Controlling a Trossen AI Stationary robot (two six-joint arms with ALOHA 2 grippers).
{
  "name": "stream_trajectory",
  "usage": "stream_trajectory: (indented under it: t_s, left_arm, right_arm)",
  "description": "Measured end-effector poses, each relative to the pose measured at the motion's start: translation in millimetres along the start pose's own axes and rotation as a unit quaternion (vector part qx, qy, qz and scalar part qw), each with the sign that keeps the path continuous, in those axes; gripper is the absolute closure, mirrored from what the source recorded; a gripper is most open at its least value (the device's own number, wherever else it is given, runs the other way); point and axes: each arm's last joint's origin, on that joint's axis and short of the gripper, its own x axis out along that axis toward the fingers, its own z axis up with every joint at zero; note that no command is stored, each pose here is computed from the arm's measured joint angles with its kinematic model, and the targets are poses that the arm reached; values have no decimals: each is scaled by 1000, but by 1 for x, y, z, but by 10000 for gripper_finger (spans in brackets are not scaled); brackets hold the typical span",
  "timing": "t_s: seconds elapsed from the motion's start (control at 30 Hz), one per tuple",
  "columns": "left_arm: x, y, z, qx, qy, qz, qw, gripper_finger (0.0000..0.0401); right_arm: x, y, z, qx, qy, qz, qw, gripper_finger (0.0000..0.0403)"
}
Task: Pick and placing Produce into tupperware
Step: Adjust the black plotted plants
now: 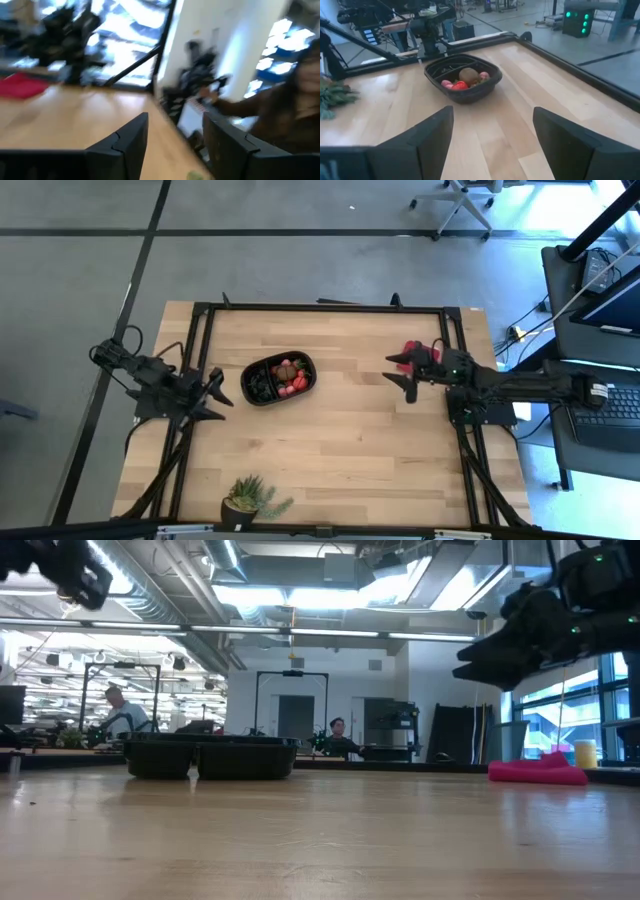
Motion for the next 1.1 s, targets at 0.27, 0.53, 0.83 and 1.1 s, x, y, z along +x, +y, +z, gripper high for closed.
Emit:
stream_trajectory:
  t_s: [0.27,0.53,0.83,1.1]
  left_arm:
    - [-1,-7,7,-13,-18,-88,996,222]
    - [-1,-7,-4,-21,44,-121,991,222]
    - [2,0,-6,-14,40,-13,999,222]
    - [19,-5,-7,2,115,-56,992,222]
  right_arm:
    - [-8,0,-5,-14,-15,0,1000,127]
    - [-8,-1,-7,-101,-6,-2,995,127]
    - [-8,-1,-7,-113,-5,-3,994,127]
    - [-8,-1,-7,-113,-7,-2,994,127]
